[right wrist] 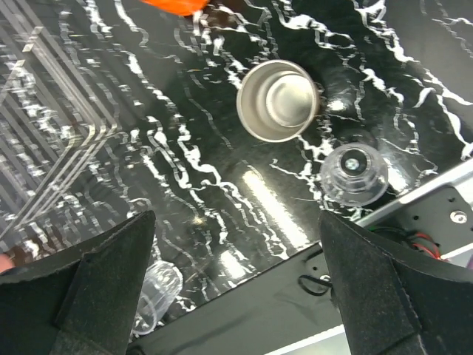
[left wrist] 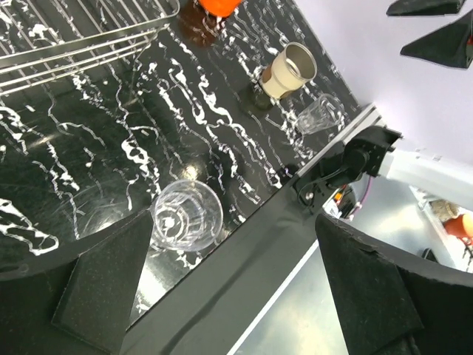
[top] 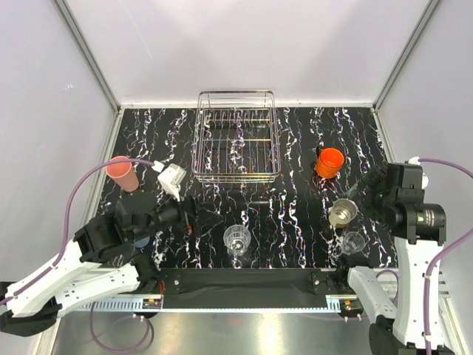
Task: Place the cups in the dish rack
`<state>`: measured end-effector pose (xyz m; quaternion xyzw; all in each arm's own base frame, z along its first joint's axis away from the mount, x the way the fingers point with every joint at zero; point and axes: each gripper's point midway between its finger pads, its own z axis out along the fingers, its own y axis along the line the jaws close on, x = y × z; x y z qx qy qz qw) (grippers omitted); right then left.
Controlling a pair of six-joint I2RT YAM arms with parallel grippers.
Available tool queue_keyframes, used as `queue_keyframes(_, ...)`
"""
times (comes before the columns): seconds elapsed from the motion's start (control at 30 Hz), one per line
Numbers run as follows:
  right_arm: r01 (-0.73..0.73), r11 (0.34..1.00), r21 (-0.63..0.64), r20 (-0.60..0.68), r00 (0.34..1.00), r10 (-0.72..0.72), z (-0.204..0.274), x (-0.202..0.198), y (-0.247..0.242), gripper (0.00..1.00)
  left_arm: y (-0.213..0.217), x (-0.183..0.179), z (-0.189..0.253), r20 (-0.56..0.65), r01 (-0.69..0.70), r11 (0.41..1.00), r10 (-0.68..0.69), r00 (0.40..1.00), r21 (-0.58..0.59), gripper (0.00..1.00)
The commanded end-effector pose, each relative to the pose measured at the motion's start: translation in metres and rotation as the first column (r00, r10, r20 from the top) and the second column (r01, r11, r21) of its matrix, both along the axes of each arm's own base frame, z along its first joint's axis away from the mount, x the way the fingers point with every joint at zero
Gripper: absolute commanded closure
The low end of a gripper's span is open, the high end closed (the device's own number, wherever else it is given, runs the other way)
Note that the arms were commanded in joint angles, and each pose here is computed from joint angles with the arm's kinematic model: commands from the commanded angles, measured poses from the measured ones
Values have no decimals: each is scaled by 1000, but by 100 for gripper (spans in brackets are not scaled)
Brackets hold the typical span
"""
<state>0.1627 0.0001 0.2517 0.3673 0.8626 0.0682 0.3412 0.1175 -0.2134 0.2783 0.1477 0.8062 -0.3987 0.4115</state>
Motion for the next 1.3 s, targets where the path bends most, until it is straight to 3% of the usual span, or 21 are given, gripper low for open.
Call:
queue_keyframes(0.0,29,998,-63,-244,969,-43,-29,-48,-12,0,2,-5,16,27,35,999,-35,999,5,1)
queue_keyframes(0.17,31,995,-97,-227,973,-52,-32,-25,-20,1,-2,-16,18,-9,78,997,-78,997,-23,1)
queue_keyframes(0.3,5,992,-124,-134,991,-22,-24,15,-24,10,-1,-17,20,-10,81,996,-81,997,-27,1)
queue_keyframes(0.5,7,977,-212,-75,997,-23,-14,75,-42,6,2,-8,35,12,32,999,-31,999,-23,1)
queue_keyframes(0.8,-14,970,-241,-113,994,-13,-37,150,-52,3,0,-4,34,-4,13,1000,-13,1000,-17,1)
queue_keyframes(0.93,-96,975,-201,-190,980,58,-67,168,-43,3,-1,-7,32,-21,20,1000,-20,1000,-18,1)
queue_keyframes(1.27,-162,976,-144,-214,968,129,-100,196,-33,7,-3,-9,29,-40,30,999,-30,999,-14,1)
